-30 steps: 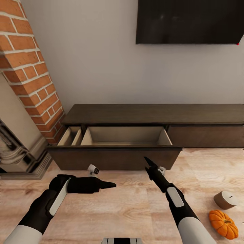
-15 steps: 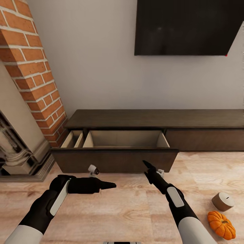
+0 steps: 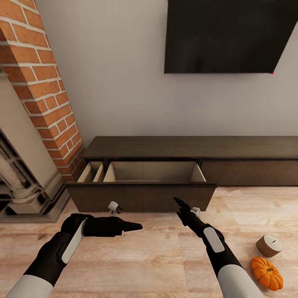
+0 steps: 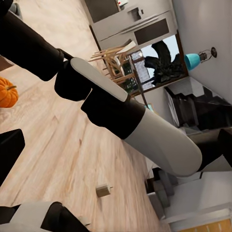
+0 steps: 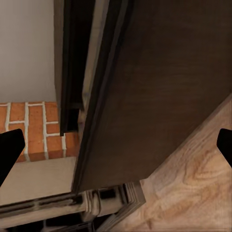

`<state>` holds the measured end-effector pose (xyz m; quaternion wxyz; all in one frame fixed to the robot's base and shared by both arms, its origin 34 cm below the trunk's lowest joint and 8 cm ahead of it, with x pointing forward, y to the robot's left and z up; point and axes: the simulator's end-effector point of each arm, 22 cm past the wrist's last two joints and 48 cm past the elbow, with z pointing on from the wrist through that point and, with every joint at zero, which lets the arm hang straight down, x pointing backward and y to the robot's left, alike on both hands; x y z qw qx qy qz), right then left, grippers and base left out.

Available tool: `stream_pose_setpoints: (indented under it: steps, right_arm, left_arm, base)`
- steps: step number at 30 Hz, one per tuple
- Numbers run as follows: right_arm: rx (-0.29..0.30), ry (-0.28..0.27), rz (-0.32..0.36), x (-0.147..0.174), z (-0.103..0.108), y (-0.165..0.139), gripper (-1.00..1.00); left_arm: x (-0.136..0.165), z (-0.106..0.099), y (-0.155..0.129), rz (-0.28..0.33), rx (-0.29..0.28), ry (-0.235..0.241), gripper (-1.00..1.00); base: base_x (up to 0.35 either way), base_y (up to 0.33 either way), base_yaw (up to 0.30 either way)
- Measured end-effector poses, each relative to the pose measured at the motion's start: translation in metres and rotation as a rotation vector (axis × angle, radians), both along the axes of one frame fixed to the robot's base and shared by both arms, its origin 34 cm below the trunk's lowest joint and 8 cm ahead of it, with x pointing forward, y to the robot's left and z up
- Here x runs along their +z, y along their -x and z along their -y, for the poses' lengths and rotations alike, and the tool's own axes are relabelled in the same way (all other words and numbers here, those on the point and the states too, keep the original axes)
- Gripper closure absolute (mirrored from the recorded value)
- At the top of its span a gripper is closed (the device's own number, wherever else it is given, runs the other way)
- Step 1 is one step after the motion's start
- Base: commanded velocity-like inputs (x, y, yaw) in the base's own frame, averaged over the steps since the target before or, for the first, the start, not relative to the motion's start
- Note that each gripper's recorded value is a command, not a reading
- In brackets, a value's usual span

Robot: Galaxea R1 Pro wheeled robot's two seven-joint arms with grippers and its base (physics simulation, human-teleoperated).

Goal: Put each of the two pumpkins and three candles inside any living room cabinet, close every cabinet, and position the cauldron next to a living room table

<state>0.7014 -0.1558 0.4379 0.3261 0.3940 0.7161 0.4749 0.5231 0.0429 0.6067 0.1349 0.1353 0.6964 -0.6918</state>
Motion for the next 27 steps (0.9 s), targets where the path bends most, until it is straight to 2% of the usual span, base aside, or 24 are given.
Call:
stream_pose_setpoints:
  steps: [2,5,9,12,14,17,27]
  right_arm:
    - [0.033,0.032,-0.001,0.003,-0.007,0.000,-1.00]
    - [0.133,0.112,-0.001,0.007,-0.030,0.005,-1.00]
    - [0.241,0.213,-0.042,0.006,-0.050,0.013,-1.00]
    - [0.287,0.271,-0.033,0.015,-0.058,0.013,-1.00]
    - [0.321,0.329,-0.015,0.021,-0.063,0.015,-1.00]
    - [0.338,0.364,-0.017,0.021,-0.063,0.025,-1.00]
    - [0.344,0.386,-0.037,0.032,-0.054,0.031,-1.00]
  left_arm:
    - [0.004,-0.001,-0.001,0.000,0.001,-0.002,-1.00]
    - [0.011,-0.001,-0.003,0.000,0.001,-0.003,-1.00]
    - [0.019,-0.002,-0.006,0.000,0.002,-0.006,-1.00]
    - [0.025,-0.002,-0.007,0.000,0.002,-0.007,-1.00]
    - [0.030,-0.002,-0.008,0.000,0.002,-0.008,-1.00]
    - [0.036,-0.003,-0.010,0.001,0.003,-0.009,-1.00]
    - [0.058,-0.003,-0.015,0.001,0.003,-0.010,-1.00]
  base:
    - [-0.004,0.001,0.000]
    - [-0.002,0.000,0.000]
    - [0.000,0.000,0.000]
    - [0.000,0.000,0.000]
    - [0.000,0.000,0.000]
    - [0.000,0.000,0.000]
    - [0.000,0.000,0.000]
